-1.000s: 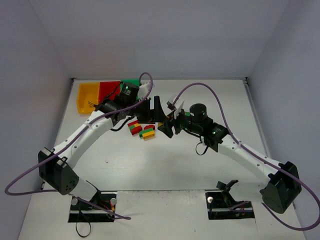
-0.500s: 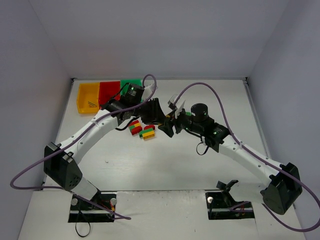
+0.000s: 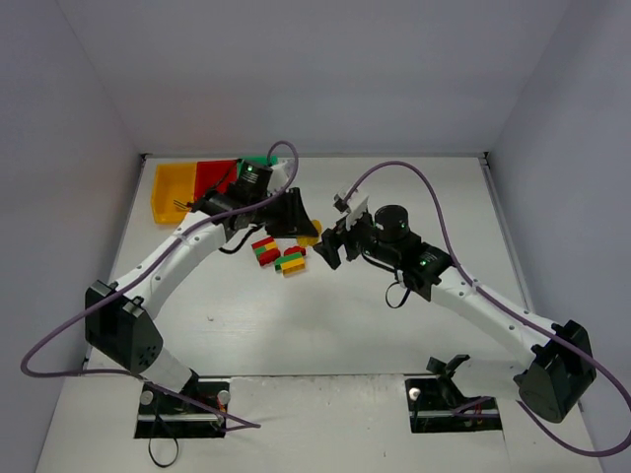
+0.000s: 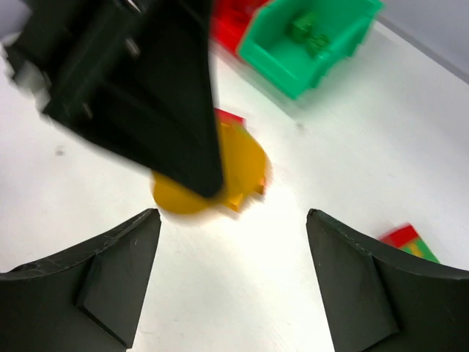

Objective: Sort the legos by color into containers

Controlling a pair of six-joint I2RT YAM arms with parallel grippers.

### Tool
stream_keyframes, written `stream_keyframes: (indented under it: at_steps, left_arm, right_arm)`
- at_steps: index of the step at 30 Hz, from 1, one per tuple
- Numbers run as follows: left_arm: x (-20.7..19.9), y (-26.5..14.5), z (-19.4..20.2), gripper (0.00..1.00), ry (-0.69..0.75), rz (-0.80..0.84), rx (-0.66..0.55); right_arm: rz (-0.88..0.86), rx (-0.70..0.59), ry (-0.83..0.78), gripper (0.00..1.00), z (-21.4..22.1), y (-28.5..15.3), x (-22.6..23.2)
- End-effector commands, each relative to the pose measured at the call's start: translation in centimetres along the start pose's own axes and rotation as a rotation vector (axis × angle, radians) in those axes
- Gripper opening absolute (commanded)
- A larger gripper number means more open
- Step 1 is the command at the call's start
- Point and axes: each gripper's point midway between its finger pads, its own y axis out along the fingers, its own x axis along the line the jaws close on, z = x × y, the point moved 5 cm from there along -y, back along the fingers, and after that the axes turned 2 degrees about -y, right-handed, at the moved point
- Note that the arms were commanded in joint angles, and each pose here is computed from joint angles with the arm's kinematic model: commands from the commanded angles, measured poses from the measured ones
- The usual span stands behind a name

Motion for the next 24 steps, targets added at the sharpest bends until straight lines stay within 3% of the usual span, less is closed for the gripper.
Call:
stream_keyframes:
  at_steps: [1,2,4,8,12,18,23,24]
  left_arm:
    - [4.0,-3.4,-3.7,0.00,0.046,-0.177,-0.137]
    - [5.8,-4.5,-4.9,0.00,0.029,-0.237,-0.178]
    - [7.9,-6.0,-6.5,0.00,0.049,-0.349,-0.224]
    - [13.7,-9.7,-10.6,0.00,0.020,-0.625,-0.370]
    - [19.6,-13.5,-14.5,0.00,-0.053,-0.790,-0.497]
    - [27.0,-14.9,-18.7,0.01,-0.143,-0.942,-0.543]
    - [32.2,-13.7,-20.9,0.19,-0.206,-0.978,-0.528]
    - [32.8,-13.4,-21.6,0.30,-0.208,-0.981,-0.524]
  right_arm:
    - [0.196,-0.073,0.044,0.78,-2.5,-1.3,-2.7]
    - [0.217,-0.049,0.075,0.88,-1.9,-1.3,-2.9]
    - [0.287,-0.038,0.132,1.00,-1.4,-1.6,-3.5]
    - [0.333,0.000,0.198,1.00,-0.2,-2.0,-3.7]
    - [0.333,0.040,0.255,1.00,1.3,-1.7,-3.4]
    - [0.336,0.079,0.315,1.00,2.3,-0.9,-3.2]
    - [0.337,0.138,0.336,0.99,3.0,0.5,-3.3]
    - [0.337,0.145,0.342,0.99,3.0,0.6,-3.2]
